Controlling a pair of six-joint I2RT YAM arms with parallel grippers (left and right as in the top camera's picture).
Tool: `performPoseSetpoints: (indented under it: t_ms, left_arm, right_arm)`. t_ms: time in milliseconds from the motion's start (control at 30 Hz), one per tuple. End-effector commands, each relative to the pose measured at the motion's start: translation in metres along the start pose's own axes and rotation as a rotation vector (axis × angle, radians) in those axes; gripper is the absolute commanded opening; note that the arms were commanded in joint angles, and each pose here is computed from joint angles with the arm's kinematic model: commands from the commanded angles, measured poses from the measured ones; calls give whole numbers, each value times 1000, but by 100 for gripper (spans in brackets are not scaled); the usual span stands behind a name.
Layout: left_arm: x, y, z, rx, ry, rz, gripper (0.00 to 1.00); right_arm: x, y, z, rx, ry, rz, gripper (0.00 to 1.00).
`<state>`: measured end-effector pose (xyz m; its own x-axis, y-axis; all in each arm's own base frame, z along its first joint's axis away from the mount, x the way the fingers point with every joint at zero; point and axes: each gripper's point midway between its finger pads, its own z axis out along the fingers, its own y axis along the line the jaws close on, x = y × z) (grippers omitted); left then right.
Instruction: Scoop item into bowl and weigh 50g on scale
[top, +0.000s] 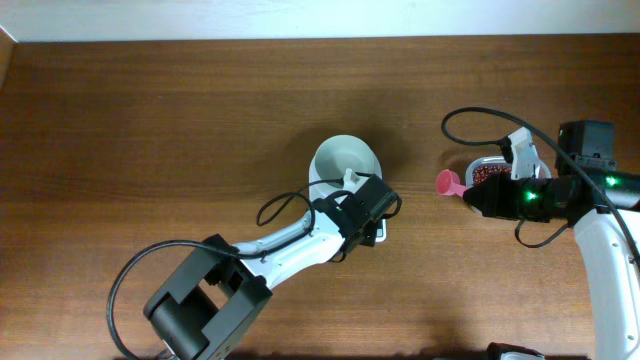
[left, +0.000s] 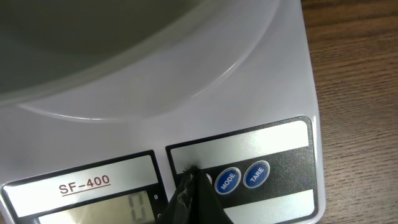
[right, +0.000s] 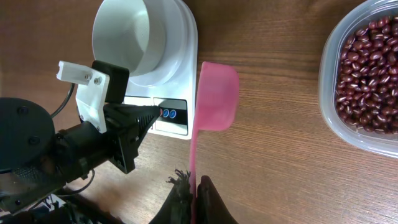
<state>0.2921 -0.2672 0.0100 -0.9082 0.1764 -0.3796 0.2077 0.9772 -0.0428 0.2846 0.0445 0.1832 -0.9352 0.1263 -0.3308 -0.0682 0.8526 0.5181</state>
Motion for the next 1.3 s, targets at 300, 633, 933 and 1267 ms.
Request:
performPoseSetpoints:
  t_ms: [300, 633, 933, 1267]
  left_arm:
    - [-36, -1, -103, 112, -209, -45, 0]
    - [-110, 40, -144, 133, -347, -118, 0]
    - [-125, 92, -150, 127, -304, -232, 0]
    - [-13, 12, -92, 30, -114, -284, 0]
  right_arm:
    - [-4, -1, -3, 11, -20, -23, 9]
    - [-5, -1, -3, 12, -25, -27, 4]
    - [-11, -1, -4, 13, -46, -41, 4]
    - [-16, -1, -4, 14, -65, -54, 4]
